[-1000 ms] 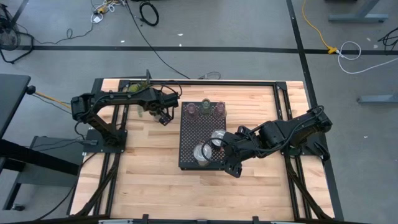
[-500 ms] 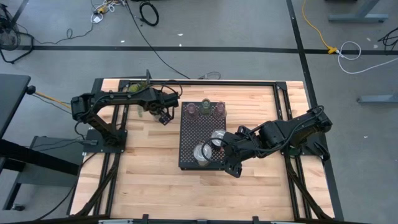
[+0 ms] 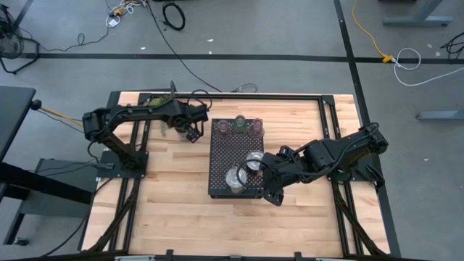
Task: Pick & Place candle stick holders
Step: Put the brown scented candle on the shelf
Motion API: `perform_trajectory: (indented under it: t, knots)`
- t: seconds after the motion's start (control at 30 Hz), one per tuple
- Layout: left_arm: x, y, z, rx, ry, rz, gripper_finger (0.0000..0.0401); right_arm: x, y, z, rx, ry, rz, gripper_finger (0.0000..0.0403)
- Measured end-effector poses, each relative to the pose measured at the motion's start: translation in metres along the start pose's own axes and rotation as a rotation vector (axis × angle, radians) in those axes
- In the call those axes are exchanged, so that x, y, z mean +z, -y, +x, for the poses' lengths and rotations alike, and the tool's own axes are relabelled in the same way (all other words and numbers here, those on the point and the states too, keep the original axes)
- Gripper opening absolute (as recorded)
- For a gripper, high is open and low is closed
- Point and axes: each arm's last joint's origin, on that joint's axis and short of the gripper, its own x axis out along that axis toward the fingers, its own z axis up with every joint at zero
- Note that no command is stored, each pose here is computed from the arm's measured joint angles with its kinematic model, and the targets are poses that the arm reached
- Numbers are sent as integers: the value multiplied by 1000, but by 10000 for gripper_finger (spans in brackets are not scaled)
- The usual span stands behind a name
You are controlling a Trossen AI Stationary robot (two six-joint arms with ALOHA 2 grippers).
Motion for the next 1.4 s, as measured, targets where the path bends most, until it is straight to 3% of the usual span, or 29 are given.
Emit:
perform_trajectory:
  t: [0.77,1.07,1.4]
  knots:
    - [4,-7,8,-37,-6,-195,399,-4,4,-5,-28,-6,-20,318]
    - [-8,-16,26,17,-72,-232,399,-8,0,-6,-41,7,-32,318]
    - [7,-8,6,-60,-15,-216,399,-7,0,-6,-39,21,-27,318]
